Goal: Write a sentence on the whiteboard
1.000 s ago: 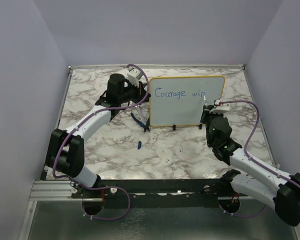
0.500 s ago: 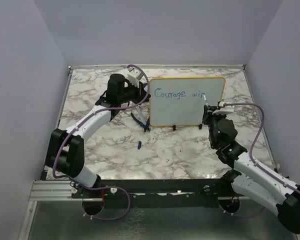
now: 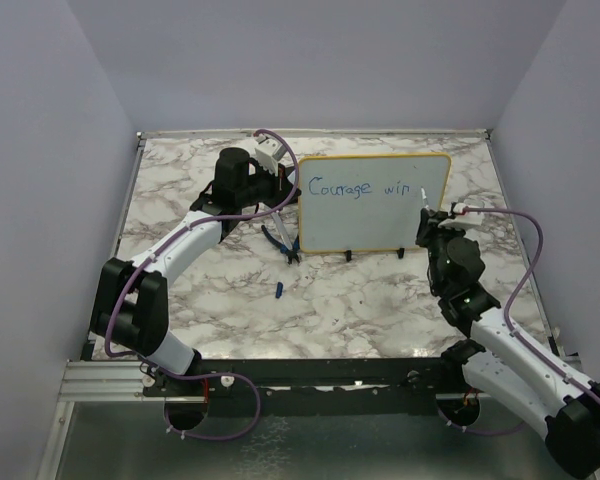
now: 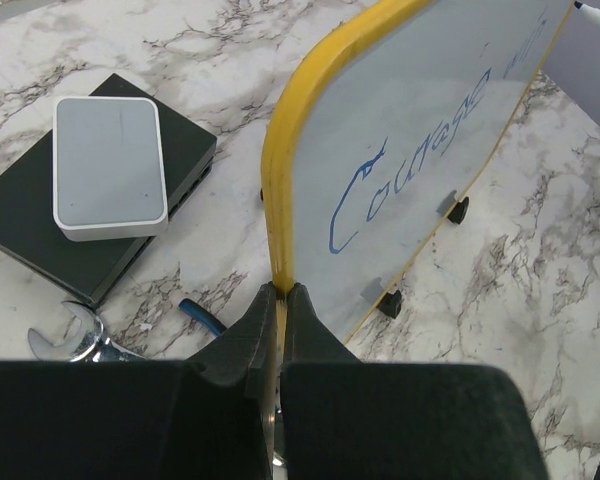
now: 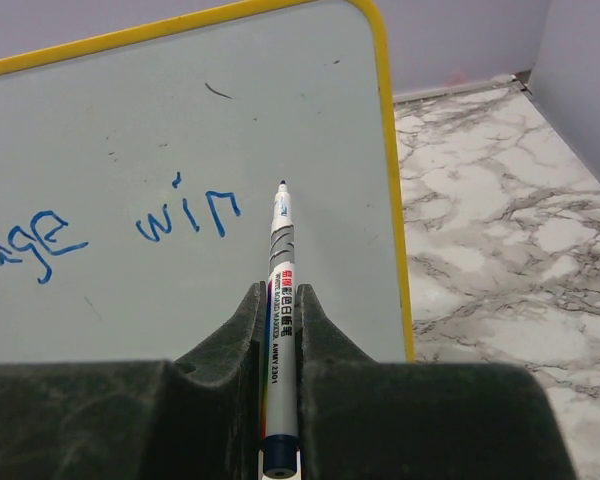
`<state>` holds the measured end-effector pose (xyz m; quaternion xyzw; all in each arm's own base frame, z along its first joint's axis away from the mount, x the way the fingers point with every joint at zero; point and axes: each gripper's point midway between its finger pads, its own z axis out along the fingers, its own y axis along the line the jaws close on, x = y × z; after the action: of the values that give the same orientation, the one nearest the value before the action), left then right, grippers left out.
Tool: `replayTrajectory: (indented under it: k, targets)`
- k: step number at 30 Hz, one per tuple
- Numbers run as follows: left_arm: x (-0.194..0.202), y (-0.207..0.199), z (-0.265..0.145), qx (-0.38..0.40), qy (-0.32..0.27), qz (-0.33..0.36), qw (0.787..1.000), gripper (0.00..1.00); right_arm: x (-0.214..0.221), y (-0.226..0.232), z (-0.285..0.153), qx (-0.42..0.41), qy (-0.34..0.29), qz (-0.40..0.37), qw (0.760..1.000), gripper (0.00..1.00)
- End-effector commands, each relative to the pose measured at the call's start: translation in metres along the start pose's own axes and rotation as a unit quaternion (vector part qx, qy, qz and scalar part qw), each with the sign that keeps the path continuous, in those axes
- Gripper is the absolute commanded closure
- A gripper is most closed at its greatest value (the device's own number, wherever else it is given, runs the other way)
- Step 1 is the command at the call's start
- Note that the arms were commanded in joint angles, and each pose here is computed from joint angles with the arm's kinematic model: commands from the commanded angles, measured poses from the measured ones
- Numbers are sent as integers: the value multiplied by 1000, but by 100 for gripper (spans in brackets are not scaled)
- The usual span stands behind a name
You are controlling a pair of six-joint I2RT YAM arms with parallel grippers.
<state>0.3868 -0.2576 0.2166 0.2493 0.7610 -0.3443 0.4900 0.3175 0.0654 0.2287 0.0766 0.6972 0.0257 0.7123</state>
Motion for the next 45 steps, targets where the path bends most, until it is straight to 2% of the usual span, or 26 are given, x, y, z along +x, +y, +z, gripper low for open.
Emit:
replayTrajectory:
  k: [1, 31, 38, 45]
  targets:
    - [-4, -3, -7, -3, -3, 13, 1000, 100, 3, 6, 1, -29, -5, 11, 999, 99]
    - [0, -3, -5, 0, 3, 10, 1000, 100, 2, 3, 12, -28, -10, 2, 1000, 99]
    - [0, -3, -5, 0, 2, 10, 1000, 100, 10, 12, 14, -51, 7, -8, 999, 99]
    - [-2, -4, -6, 0, 1, 10, 1000, 100, 18, 4, 14, -27, 20, -5, 999, 99]
